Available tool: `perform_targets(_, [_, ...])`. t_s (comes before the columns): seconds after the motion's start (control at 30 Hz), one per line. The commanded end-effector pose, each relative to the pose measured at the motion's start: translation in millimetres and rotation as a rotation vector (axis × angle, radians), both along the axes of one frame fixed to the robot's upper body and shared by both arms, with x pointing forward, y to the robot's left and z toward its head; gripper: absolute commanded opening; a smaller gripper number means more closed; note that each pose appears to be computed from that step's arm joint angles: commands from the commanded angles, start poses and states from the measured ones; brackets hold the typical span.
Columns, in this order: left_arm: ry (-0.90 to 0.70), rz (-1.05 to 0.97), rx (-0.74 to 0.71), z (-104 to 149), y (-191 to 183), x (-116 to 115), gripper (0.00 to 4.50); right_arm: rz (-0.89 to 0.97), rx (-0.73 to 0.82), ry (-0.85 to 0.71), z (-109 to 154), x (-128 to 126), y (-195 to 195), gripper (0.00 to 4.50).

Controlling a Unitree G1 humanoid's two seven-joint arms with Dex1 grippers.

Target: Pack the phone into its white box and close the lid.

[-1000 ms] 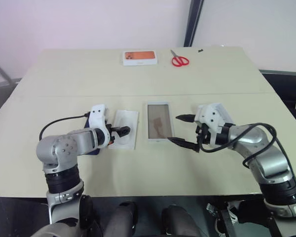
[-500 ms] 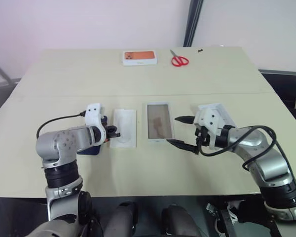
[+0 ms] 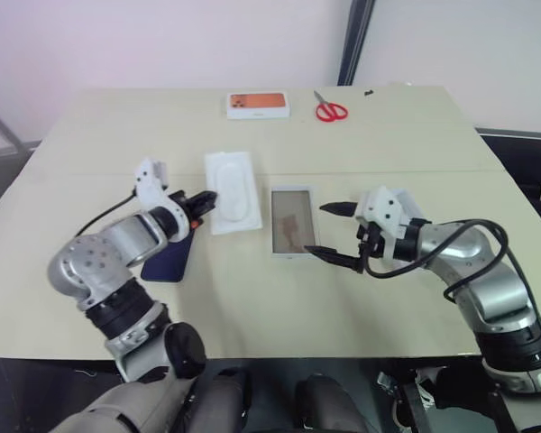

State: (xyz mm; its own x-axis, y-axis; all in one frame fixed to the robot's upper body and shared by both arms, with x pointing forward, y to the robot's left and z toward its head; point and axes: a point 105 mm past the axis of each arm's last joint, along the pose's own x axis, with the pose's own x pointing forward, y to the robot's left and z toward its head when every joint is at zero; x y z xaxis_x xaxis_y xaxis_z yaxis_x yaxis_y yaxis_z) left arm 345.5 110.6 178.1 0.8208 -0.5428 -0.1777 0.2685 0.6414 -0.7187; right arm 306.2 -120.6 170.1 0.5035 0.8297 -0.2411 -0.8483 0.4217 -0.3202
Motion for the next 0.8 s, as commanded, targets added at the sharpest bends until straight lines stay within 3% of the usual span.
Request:
perform_targets(0.03, [-0.011, -0.039, 0.038, 6, -21, -1, 0.03, 0.001, -0.004, -0.051, 11, 2, -2, 4.5])
perform_targets(0.13, [0.055, -0.06, 0.06, -10, -42, 4, 0.03, -0.007, -0.005, -0.055, 13, 2, -4, 4.5])
perform_targets(0.5, [0.081, -0.144, 0.149, -24, -73, 14, 0.03, -0.032, 0.003, -0.06, 13, 2, -5, 4.5])
perform_targets(0.6, [0.081, -0.161, 0.154, -25, -77, 15, 0.94, -0.033, 0.005, -0.061, 13, 2, -4, 4.5])
perform_targets(0.77, [0.071, -0.129, 0.153, -24, -64, 18, 3.36, -0.031, 0.011, -0.067, 14, 3, -1, 4.5])
perform_targets(0.8, [0.058, -0.11, 0.142, -22, -58, 20, 3.36, -0.031, 0.013, -0.069, 15, 3, -1, 4.5])
